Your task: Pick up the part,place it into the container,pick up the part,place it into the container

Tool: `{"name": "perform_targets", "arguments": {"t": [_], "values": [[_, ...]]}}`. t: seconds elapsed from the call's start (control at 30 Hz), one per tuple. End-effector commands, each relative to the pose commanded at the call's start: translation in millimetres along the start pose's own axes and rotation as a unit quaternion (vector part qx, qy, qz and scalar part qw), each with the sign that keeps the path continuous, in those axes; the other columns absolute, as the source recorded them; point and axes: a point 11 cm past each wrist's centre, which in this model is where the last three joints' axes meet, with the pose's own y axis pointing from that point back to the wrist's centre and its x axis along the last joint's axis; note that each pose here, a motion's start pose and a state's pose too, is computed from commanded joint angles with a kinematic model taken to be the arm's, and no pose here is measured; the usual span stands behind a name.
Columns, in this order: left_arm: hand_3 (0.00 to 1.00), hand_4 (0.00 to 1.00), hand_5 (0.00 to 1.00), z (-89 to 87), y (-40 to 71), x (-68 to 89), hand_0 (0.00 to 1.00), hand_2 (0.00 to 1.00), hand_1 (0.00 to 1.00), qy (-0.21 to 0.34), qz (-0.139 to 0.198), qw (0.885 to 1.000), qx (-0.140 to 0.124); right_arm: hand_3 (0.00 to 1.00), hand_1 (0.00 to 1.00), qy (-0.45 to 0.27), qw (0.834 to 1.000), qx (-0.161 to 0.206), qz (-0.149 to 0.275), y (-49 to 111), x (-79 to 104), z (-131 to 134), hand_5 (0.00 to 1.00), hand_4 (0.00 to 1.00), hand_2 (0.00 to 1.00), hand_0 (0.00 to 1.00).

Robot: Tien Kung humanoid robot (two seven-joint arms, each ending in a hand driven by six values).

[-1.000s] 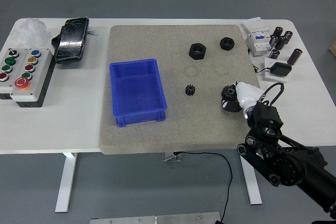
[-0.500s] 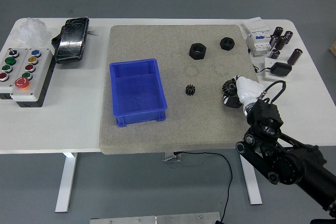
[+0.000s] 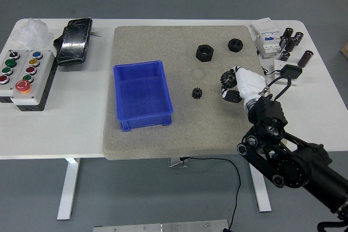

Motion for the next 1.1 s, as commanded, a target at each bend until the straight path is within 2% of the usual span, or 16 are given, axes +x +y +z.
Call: {"name": "perform_targets", "arguments": {"t": [0.3,0.5,0.7,0.73,0.9,0.93,1.1], "values": [[0.615,0.613,0.340,1.2,0.2,2.0,0.614,0.550,0.545,0.001,0.002,1.000,0.000,0.627,0.508,-0.012,0.995,0.096,0.000,11.5,0.4,-68,0.052,0.483,0.340,0.430],[0.615,0.612,0.341,2.7,0.4,2.3,0.614,0.550,0.546,0.000,0.002,1.000,0.000,0.625,0.502,0.001,0.987,0.157,-0.017,25.6,-12.5,-107,0.054,0.481,0.334,0.407],[0.615,0.612,0.341,3.2,0.5,3.3,0.614,0.550,0.544,0.001,0.003,1.000,0.000,0.623,0.502,0.025,0.980,0.195,-0.029,37.6,-25.0,-130,0.056,0.478,0.333,0.404],[0.615,0.612,0.340,3.5,0.5,3.6,0.614,0.550,0.545,0.001,0.003,1.000,0.000,0.690,0.604,0.031,0.979,0.200,-0.034,39.7,-28.6,-133,0.111,0.420,0.595,0.446],[0.615,0.612,0.340,5.3,0.7,3.3,0.614,0.550,0.545,0.000,0.003,1.000,-0.002,0.690,0.604,0.064,0.976,0.203,-0.042,44.6,-38.9,-139,0.111,0.420,0.595,0.446],[0.615,0.613,0.341,5.3,0.7,3.0,0.614,0.550,0.545,0.000,0.003,1.000,-0.002,0.984,0.750,0.067,0.976,0.202,-0.035,44.7,-37.2,-141,0.207,0.653,0.858,0.479],[0.615,0.613,0.341,4.2,0.6,2.7,0.614,0.550,0.545,0.001,0.002,1.000,0.000,0.984,0.750,0.071,0.976,0.205,-0.015,44.3,-30.1,-144,0.207,0.653,0.858,0.479]]}}
